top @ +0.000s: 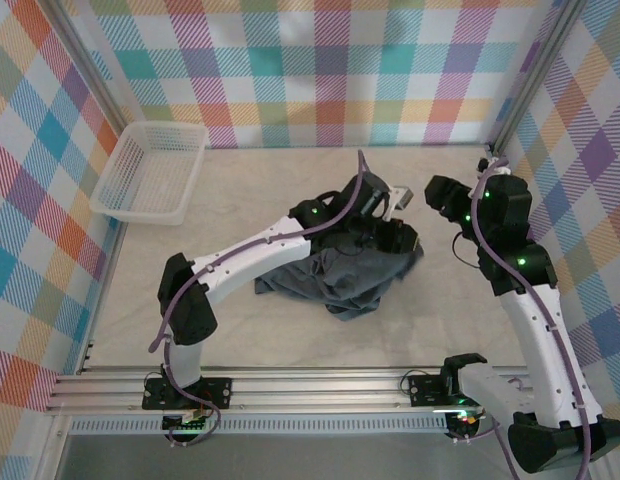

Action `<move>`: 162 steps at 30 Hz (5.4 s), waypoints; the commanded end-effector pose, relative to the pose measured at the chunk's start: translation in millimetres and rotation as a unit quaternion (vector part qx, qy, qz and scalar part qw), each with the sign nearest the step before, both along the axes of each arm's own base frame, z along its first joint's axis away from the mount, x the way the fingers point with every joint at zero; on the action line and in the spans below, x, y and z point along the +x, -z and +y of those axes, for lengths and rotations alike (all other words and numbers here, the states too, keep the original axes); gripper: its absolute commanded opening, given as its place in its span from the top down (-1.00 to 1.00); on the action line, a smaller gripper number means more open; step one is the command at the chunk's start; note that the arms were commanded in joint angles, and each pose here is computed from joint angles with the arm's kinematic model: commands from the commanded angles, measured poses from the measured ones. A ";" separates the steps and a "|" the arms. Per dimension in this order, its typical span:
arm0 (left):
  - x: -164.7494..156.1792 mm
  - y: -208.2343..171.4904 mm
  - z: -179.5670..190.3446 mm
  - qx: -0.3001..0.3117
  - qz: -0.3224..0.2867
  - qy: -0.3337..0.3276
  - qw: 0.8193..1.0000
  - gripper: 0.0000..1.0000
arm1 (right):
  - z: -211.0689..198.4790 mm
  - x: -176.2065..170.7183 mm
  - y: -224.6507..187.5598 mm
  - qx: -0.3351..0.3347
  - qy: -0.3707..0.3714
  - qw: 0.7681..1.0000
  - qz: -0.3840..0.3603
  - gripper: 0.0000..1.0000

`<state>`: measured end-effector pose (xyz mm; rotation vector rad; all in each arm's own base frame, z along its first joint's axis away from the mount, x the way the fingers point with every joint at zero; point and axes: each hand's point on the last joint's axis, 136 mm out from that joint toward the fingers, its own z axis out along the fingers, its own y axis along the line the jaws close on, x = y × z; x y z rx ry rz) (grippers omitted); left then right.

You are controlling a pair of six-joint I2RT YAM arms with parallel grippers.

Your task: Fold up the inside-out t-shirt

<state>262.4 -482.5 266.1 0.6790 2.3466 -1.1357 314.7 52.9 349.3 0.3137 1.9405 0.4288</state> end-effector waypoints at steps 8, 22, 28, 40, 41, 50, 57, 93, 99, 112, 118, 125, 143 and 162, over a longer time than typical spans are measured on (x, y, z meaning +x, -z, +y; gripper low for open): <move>47.1 15.2 149.1 0.135 -0.072 -0.165 0.974 0.08 | -2.0 -22.1 97.2 -0.037 -0.012 0.987 0.156 -0.40; 54.5 207.6 291.2 0.271 0.178 -0.314 0.892 -0.34 | 43.9 -48.7 223.9 0.068 -0.093 0.910 0.397 -0.44; 73.7 205.6 328.7 0.290 0.171 -0.359 0.871 1.00 | 15.0 -49.3 220.1 0.033 -0.011 0.912 0.409 -0.54; 126.9 168.7 413.5 0.278 0.126 -0.443 0.843 1.00 | 41.9 -59.6 244.2 0.056 -0.114 0.918 0.375 -0.37; 132.4 168.2 419.4 0.274 0.125 -0.452 0.840 1.00 | 58.9 -59.6 237.0 0.071 -0.162 0.917 0.358 -0.34; 167.9 150.7 422.4 0.226 0.121 -0.456 0.852 1.00 | 135.2 -112.6 264.6 -0.131 -0.290 0.873 0.369 -0.05; 160.1 160.1 415.7 0.217 0.137 -0.441 0.860 1.00 | 161.0 -129.5 289.9 -0.191 -0.314 0.829 0.422 -0.02; 152.7 163.6 417.0 0.225 0.143 -0.437 0.859 1.00 | 162.0 -166.0 350.3 -0.312 -0.328 0.737 0.501 0.62; 156.1 163.0 441.7 0.260 0.149 -0.464 0.834 1.00 | 168.5 -124.8 257.7 -0.287 -0.322 0.817 0.381 1.00; 193.9 2.1 420.0 0.040 0.071 -0.461 0.884 1.00 | 106.4 -57.4 -15.8 -0.151 -0.240 0.959 -0.002 1.00; 178.0 -151.2 437.2 -0.031 -0.092 -0.505 0.858 1.00 | 89.5 -75.8 -108.5 -0.130 -0.216 0.959 -0.130 1.00; 132.3 -310.8 446.4 -0.182 -0.246 -0.521 0.797 1.00 | 78.1 -139.2 -204.7 -0.051 -0.251 0.920 -0.296 1.00; 369.3 -126.5 318.6 -0.056 -0.203 -0.503 0.838 0.00 | 2.5 18.0 41.9 -0.030 -0.004 0.966 0.256 1.00; 8.9 47.9 323.9 0.196 0.120 -0.481 0.846 0.36 | 42.2 -6.0 98.8 0.133 -0.047 0.952 0.272 1.00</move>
